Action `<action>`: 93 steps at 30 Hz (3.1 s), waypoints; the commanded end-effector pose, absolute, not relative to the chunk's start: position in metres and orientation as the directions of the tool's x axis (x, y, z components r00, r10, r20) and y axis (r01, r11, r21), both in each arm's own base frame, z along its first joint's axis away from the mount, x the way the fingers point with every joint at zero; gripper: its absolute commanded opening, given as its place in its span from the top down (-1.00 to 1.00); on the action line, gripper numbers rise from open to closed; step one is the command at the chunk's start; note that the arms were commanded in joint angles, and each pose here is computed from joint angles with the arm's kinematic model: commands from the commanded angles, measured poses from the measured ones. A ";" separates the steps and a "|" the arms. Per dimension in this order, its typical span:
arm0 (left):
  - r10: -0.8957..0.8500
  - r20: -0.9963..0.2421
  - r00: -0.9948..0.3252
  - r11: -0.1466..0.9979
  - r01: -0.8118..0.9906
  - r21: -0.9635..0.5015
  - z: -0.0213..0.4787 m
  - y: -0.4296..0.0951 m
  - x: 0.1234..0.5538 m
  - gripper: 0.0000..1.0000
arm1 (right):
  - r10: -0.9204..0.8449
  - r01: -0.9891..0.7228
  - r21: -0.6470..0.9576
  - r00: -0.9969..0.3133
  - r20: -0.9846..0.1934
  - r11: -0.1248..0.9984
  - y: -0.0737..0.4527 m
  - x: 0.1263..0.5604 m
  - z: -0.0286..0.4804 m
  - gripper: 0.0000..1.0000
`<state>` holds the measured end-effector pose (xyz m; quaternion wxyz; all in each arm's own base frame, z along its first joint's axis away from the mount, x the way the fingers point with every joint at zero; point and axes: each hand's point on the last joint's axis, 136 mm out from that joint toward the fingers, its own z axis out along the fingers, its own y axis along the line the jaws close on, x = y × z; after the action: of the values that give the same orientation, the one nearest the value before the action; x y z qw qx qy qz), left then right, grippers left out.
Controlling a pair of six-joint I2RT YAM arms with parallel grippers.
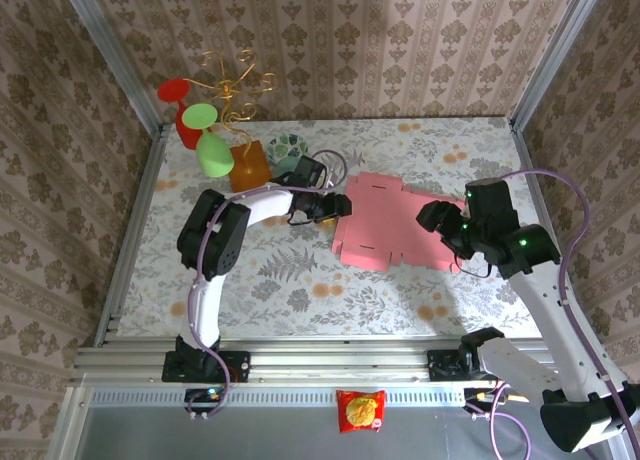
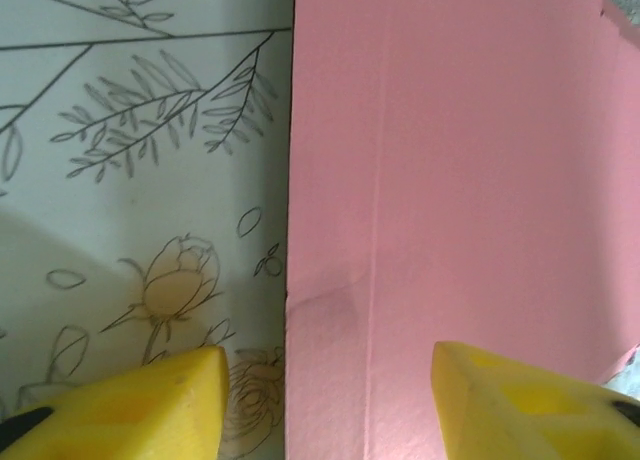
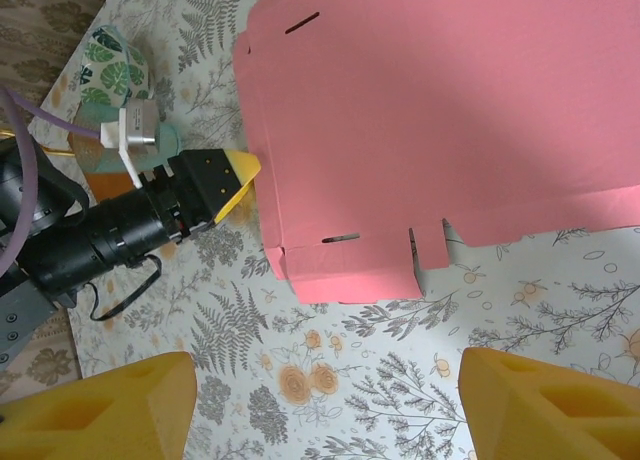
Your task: Fold the paper box
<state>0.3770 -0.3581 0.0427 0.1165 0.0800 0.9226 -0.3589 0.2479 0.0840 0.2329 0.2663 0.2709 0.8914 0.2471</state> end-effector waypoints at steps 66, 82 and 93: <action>-0.335 -0.053 -0.941 0.536 -0.145 -0.832 0.061 -0.354 0.298 1.00 | 0.736 0.639 0.395 -0.656 -0.169 0.660 0.040 0.298 0.097 -0.57; -0.332 -0.038 -0.942 0.545 -0.159 -0.823 0.041 -0.342 0.315 0.02 | 0.671 0.603 0.334 -0.727 -0.145 0.725 0.032 0.322 0.086 -0.56; -0.306 -0.037 -0.951 0.501 -0.128 -0.856 0.040 -0.369 0.333 0.10 | 0.678 0.590 0.391 -0.723 -0.134 0.707 0.040 0.321 0.093 -0.56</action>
<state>0.3269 -0.3622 0.0452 0.0921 -0.1308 0.8634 -0.4785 0.3229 0.0367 0.0840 0.1332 0.3511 0.9148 0.1489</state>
